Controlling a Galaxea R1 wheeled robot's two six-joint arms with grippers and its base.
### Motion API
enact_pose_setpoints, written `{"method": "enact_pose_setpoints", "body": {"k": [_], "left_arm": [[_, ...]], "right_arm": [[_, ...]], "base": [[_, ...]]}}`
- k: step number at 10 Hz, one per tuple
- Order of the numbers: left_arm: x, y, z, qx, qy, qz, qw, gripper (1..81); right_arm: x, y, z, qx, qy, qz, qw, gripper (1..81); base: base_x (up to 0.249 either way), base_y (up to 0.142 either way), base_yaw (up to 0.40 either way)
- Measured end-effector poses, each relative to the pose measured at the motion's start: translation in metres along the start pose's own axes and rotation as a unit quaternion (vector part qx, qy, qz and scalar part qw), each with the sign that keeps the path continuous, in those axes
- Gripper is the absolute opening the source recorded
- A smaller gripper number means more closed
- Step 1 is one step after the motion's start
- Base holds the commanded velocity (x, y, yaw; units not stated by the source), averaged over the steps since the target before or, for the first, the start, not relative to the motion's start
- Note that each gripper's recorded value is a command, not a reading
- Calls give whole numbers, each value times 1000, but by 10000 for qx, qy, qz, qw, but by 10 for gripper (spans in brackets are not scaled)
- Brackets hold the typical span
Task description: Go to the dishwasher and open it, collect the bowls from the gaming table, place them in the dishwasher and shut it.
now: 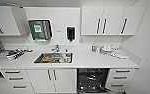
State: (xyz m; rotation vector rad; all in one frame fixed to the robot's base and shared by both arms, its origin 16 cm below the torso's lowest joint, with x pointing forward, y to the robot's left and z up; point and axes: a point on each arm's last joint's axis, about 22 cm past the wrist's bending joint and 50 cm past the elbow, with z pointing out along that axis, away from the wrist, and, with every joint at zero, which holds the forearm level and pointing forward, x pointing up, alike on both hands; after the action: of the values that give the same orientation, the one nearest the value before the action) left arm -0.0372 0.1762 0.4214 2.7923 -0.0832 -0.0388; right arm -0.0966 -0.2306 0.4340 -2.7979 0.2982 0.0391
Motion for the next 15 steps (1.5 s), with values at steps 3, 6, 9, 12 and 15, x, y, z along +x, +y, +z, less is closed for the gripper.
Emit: {"method": "enact_pose_setpoints", "body": {"k": [3,6,9,12,15], "left_arm": [[32,1,0,-19,243,59,9997,10],[23,1,0,-15,169,39,9998,10],[23,1,0,-18,177,42,9998,10],[23,1,0,-15,165,43,9999,10],[24,1,0,-18,170,44,9998,10]], "right_arm": [[29,-3,1,15,224,-41,9997,10],[20,-2,1,8,153,-24,9999,10],[21,-2,1,8,157,-29,9999,10],[21,-2,1,9,155,-26,9999,10],[22,-2,1,8,160,-26,9999,10]], "base": [[150,0,0],[150,0,0],[150,0,0],[150,0,0],[125,0,0]]}}
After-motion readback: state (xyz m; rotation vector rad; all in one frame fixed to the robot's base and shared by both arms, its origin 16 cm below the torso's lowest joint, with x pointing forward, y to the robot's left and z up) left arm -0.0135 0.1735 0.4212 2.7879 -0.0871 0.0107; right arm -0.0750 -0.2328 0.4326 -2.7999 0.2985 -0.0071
